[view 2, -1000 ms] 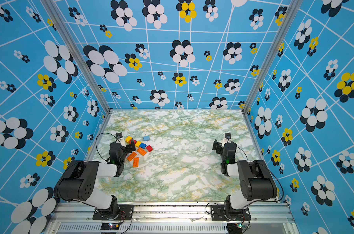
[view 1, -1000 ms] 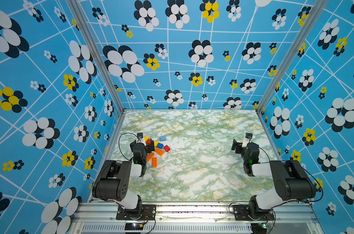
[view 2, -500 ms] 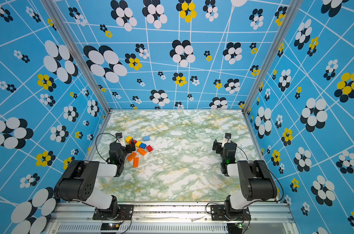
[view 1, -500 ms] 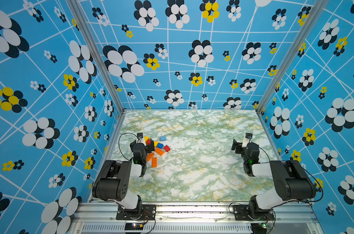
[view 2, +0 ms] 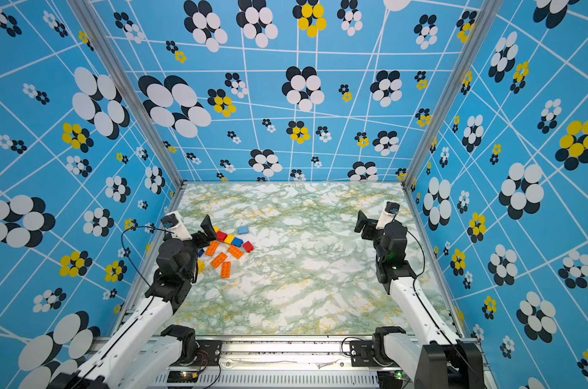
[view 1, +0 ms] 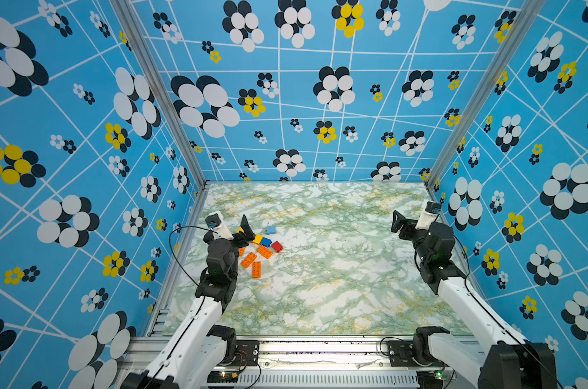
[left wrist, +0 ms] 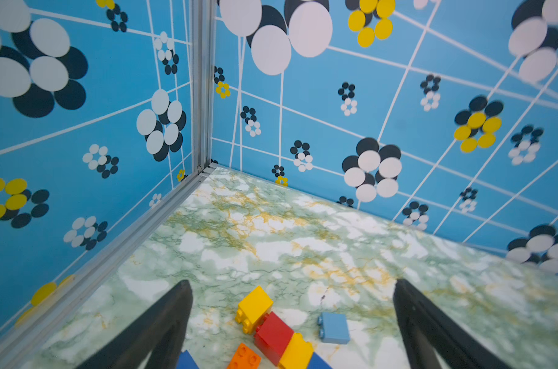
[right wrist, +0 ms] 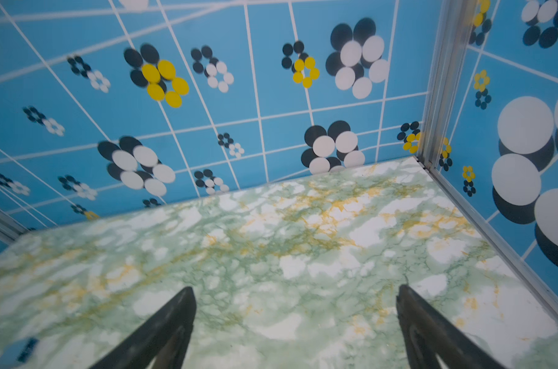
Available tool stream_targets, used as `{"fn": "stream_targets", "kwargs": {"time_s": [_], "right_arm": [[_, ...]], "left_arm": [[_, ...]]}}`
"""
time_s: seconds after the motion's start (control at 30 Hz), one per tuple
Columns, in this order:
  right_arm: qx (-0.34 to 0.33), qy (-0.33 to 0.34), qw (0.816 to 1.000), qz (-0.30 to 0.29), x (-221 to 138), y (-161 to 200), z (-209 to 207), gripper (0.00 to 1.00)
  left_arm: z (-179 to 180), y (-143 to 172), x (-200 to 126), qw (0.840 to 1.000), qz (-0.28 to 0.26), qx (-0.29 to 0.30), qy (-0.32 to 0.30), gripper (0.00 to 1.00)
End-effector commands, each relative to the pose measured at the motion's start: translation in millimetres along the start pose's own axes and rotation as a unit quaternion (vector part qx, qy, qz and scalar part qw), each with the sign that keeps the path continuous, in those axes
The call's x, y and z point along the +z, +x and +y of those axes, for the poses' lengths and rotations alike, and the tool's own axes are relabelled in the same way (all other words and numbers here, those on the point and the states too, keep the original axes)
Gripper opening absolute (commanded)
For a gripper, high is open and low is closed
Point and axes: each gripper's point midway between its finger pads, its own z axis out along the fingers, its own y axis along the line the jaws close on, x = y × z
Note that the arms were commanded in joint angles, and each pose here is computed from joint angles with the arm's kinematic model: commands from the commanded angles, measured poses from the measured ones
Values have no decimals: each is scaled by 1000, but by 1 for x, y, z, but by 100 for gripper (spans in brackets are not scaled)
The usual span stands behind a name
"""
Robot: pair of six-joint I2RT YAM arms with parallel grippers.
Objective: Assemble the letter p with lego
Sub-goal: Pick up the lego brick from the center of the board.
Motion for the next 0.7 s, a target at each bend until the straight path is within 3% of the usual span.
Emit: {"fn": "stream_targets", "kwargs": {"time_s": [0.0, 0.07, 0.17, 0.33, 0.47, 0.67], "right_arm": [[112, 55, 987, 97, -17, 29, -13, 99], [157, 107, 975, 118, -25, 41, -30, 99], [177, 71, 972, 140, -26, 52, -23, 99], [179, 40, 961, 208, -29, 74, -8, 98], [177, 29, 953, 246, -32, 92, 1, 97], [158, 26, 948, 274, -33, 109, 13, 96]], "left_arm": [[29, 44, -23, 985, 138, -82, -65, 99], [24, 47, -32, 982, 163, -90, -36, 99], [12, 58, -40, 974, 197, -106, 18, 99], [-3, 112, -50, 932, 349, -94, 20, 99], [-9, 148, -64, 909, 416, -11, -10, 99], [19, 191, -76, 856, 501, 61, -110, 99]]}}
